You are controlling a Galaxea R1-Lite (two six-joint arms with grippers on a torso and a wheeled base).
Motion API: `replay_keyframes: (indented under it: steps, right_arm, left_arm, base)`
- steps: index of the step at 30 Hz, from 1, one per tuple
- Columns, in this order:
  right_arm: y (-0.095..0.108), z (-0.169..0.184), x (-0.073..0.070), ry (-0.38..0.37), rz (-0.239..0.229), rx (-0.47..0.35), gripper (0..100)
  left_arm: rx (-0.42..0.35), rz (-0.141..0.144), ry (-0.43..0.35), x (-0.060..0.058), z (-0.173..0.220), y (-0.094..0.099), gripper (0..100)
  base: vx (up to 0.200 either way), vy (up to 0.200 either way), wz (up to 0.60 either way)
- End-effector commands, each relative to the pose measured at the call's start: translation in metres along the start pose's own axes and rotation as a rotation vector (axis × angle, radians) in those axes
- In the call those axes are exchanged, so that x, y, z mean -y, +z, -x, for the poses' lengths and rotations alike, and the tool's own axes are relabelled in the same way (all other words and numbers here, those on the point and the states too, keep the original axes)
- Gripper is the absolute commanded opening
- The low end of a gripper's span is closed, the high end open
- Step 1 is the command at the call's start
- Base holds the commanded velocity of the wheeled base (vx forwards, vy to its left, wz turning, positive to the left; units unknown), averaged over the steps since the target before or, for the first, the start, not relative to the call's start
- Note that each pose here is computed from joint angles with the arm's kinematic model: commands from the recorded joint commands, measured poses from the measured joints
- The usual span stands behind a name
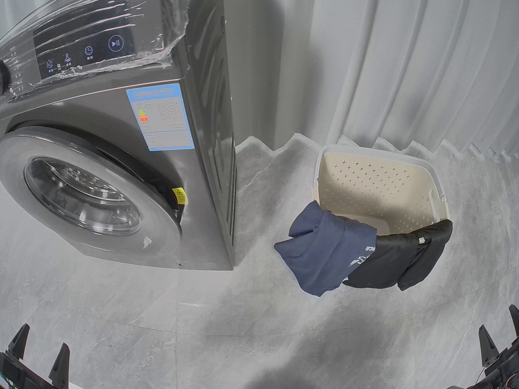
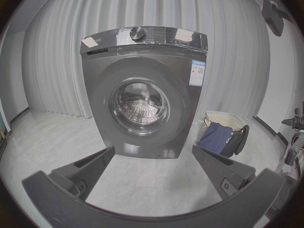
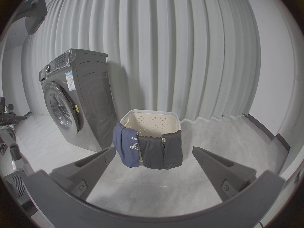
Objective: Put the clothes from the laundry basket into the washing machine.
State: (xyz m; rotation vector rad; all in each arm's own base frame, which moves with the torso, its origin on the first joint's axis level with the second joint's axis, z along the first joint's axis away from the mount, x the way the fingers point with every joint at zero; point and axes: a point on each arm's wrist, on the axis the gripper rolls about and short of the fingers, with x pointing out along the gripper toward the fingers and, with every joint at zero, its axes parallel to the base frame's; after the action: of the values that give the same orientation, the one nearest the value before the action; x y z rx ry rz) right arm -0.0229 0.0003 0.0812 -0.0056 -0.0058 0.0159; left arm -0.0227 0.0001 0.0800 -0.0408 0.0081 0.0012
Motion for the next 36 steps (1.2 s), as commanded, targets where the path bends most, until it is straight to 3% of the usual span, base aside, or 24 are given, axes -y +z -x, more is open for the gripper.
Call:
replay_keyframes:
  steps: [1, 11, 23, 36]
  right_arm:
    - [-0.0052, 0.0000, -0.0001, 0.001, 0.001, -0.001, 100]
    - [-0.0052, 0.0000, -0.0001, 0.001, 0.001, -0.001, 100]
    - [-0.0052, 0.0000, 0.0000, 0.002, 0.001, -0.001, 100]
    - [-0.0052, 0.0000, 0.0000, 0.002, 0.001, -0.001, 100]
  left_arm:
    - [0.000, 0.001, 0.000, -0.0002, 0.0000, -0.0044, 100]
    - [0.000, 0.001, 0.000, -0.0002, 0.0000, -0.0044, 100]
    - [0.000, 0.001, 0.000, -0.0002, 0.0000, -0.0044, 100]
    - [0.000, 0.001, 0.000, -0.0002, 0.0000, -0.0044, 100]
  base:
    - [0.000, 0.200, 0.00]
    - [0.000, 0.200, 0.00]
    - [0.000, 0.000, 0.00]
    - [0.000, 0.200, 0.00]
